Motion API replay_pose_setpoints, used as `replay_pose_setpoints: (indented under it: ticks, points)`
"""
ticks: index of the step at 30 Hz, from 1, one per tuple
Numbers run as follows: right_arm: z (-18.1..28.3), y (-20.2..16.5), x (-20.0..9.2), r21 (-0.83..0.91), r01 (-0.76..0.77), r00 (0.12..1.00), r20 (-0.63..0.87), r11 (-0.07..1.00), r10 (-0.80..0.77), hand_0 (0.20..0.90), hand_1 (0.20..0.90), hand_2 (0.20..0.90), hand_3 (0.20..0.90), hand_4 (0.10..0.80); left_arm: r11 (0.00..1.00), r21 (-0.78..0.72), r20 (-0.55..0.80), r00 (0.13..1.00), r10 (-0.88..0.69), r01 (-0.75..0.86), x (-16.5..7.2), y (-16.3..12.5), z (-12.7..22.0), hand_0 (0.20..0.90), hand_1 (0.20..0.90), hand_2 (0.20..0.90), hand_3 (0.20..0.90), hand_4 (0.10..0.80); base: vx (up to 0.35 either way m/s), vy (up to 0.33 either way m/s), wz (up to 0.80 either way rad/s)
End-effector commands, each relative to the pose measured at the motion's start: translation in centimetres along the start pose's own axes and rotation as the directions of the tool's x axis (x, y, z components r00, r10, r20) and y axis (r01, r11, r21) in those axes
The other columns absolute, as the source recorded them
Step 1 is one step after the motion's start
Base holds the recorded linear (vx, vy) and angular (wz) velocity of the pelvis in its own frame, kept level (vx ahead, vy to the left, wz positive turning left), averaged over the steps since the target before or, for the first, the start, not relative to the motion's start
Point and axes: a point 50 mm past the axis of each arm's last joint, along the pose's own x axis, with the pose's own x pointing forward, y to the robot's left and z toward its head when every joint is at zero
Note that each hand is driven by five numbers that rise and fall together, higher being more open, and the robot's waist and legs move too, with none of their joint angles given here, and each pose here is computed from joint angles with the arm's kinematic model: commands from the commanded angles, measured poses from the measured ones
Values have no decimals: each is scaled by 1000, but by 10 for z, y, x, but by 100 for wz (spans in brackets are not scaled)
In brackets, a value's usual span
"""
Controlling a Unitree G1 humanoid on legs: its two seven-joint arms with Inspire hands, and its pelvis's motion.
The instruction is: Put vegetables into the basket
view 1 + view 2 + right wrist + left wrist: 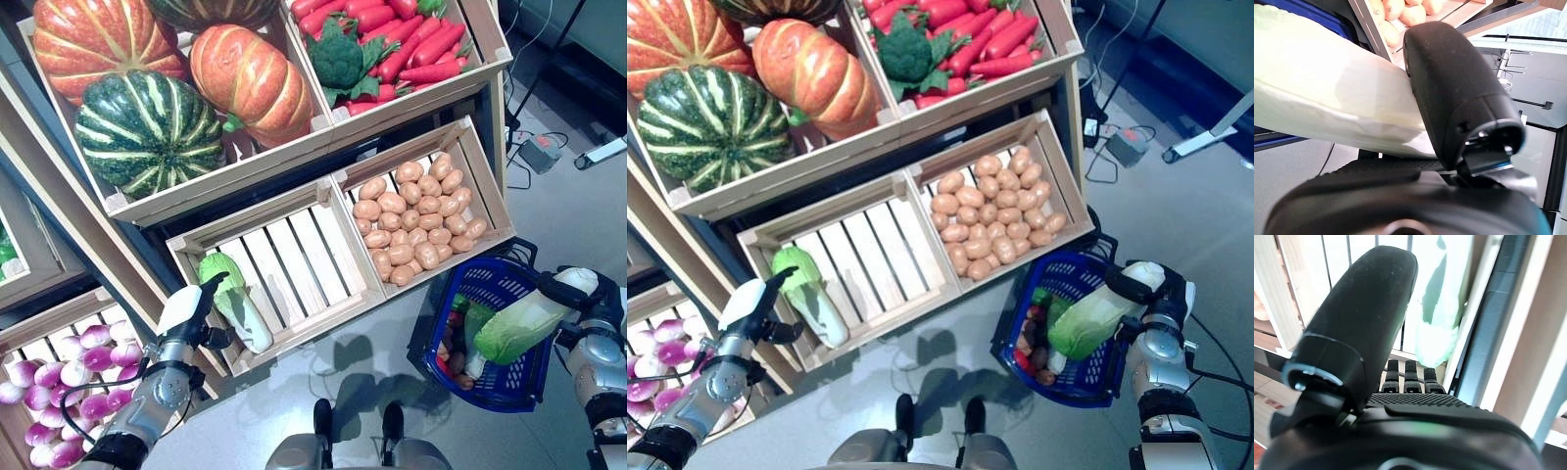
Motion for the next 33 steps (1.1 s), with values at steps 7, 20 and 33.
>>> replay_pose_setpoints:
  ticks: [7,20,33]
  points:
    - [74,-8,17,139,137,957,237,981,-167,300,300,300,300,400,955,-282,195,970,147,-89,33,19,60,900,900,900,900,800,-91,-51,-9]
    - [126,26,22,122,152,915,357,981,-186,300,300,300,300,400,909,-394,204,951,230,-135,36,30,74,900,900,900,900,800,-54,118,-61]
    - [194,40,17,171,160,830,510,972,-226,300,300,300,300,400,838,-518,286,887,362,-175,40,51,108,900,900,900,900,800,-92,-95,-13]
